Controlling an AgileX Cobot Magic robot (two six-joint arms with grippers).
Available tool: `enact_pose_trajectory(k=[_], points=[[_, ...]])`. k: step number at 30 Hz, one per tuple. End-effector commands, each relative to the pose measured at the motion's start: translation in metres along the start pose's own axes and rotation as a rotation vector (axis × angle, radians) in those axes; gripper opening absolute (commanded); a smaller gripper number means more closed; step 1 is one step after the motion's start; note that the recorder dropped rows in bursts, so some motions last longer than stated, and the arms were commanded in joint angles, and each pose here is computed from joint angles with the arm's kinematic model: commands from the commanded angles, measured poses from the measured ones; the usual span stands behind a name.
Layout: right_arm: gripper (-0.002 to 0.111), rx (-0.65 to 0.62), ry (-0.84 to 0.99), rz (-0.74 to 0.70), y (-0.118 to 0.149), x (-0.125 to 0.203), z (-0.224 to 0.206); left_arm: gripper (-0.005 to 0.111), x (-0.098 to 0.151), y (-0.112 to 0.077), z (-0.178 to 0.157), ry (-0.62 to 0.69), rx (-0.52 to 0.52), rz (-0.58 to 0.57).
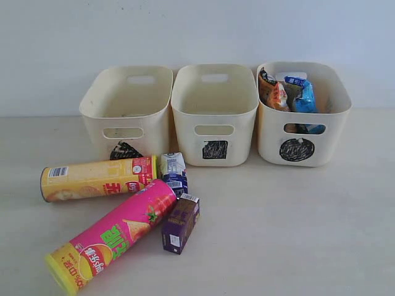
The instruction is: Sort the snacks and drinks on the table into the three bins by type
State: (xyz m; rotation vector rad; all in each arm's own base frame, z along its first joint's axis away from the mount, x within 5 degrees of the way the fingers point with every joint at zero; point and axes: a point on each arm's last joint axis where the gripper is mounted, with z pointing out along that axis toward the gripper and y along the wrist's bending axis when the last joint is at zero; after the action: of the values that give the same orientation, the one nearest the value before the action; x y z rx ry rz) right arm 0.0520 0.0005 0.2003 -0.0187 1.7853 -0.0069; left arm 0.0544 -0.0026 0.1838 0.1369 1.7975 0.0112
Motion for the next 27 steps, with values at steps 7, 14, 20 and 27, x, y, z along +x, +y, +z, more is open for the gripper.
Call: enact_pose_trajectory(k=[7, 14, 20, 27], points=[[0.0, 0.001, -0.002, 0.005, 0.0001, 0.0134, 0.0054, 0.004, -0.0016, -0.0001, -0.0005, -0.013, 0.0, -0.017], [0.0, 0.001, 0.008, 0.027, 0.0001, 0.0143, 0.0054, 0.004, -0.0016, -0.0001, -0.0005, -0.013, 0.0, -0.017], [0.0, 0.001, 0.023, 0.033, 0.0002, 0.0156, 0.0054, 0.004, -0.0016, -0.0001, -0.0005, -0.013, 0.0, -0.017], [0.0, 0.001, 0.021, 0.033, 0.0002, 0.0154, 0.0054, 0.004, -0.0016, -0.0001, -0.0005, -0.013, 0.0, -0.017]])
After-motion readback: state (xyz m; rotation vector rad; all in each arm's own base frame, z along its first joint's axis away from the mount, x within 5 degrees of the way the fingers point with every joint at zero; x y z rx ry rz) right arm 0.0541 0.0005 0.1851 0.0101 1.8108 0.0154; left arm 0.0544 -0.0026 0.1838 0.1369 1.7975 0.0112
